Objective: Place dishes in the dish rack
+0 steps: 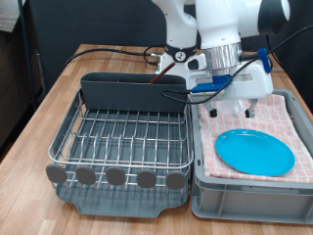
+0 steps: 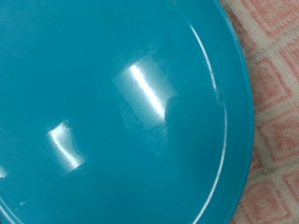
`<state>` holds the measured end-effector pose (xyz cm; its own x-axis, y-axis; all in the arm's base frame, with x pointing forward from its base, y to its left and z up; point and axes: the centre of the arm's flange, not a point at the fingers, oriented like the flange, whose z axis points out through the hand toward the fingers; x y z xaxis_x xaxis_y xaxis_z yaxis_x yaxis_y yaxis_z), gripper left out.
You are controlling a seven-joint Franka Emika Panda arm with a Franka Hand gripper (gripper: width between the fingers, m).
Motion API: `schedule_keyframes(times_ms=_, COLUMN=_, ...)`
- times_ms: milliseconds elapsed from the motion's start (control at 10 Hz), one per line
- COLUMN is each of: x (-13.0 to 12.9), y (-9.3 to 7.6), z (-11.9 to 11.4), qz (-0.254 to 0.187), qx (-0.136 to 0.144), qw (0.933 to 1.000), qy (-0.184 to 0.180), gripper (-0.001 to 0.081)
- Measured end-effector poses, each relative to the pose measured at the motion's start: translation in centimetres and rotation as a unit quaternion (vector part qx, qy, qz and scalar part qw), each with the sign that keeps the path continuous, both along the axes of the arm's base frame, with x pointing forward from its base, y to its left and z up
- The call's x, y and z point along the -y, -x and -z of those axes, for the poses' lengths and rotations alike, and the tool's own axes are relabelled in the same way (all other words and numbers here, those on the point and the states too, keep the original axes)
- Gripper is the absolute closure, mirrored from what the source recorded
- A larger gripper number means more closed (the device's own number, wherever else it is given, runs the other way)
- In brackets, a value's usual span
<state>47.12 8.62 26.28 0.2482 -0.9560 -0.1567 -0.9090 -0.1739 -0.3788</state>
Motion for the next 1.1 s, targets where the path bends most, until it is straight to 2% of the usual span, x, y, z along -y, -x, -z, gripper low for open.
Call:
schedule_keyframes(times_ms=700, x=0.0, y=-0.9, z=2.1, qz=-0.008, qx=-0.001, qw=0.9999, qy=-0.006, gripper=0.0004)
schedule_keyframes(times_ms=1100, x=-0.2, y=-1.5, z=2.4, qz=-0.008, qx=-0.002, qw=0.9999, qy=-0.006, gripper=0.0004)
